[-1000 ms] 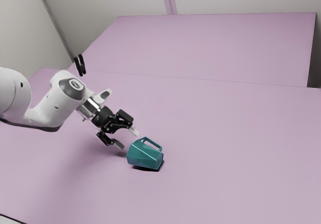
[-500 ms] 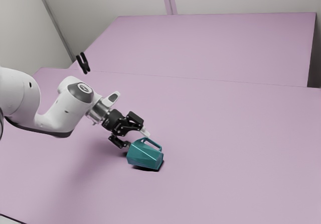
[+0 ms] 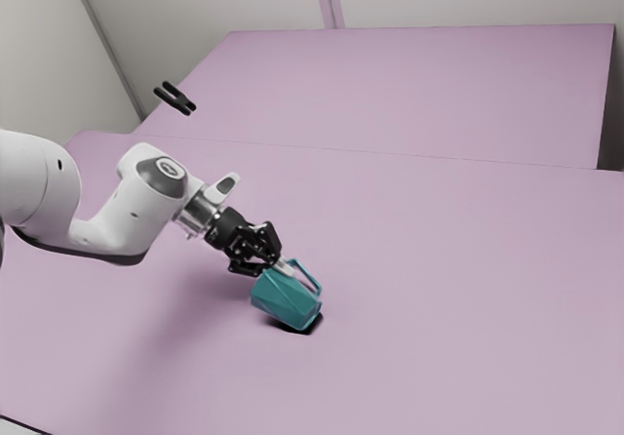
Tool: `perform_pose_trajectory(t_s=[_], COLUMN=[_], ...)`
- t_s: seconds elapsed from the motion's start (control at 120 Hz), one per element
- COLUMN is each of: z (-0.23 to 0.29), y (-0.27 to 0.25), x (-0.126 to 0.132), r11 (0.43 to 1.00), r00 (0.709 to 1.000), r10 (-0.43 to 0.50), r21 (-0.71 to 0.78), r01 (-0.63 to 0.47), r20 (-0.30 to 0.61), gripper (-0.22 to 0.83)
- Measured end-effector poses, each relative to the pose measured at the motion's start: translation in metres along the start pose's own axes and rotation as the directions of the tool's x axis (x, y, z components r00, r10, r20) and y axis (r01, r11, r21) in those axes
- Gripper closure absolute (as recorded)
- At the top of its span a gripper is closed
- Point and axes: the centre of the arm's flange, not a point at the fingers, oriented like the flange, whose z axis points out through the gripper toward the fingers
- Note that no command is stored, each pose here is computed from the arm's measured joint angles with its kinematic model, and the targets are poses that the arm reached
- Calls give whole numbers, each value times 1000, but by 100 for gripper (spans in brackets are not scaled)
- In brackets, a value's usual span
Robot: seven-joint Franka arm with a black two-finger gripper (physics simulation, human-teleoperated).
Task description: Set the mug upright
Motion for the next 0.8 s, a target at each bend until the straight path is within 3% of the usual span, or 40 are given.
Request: perform_pose_trajectory(t_s=[0.225,0.45,0.8], z=[-11,-38,-83], y=[19,34,61], x=[-4,-1,17], r11=[998,973,850], r00=[999,990,960], r10=[52,139,277], r21=[42,186,456], r01=[-51,-136,-262], r20=[-12,-6,35], gripper=[76,78,79])
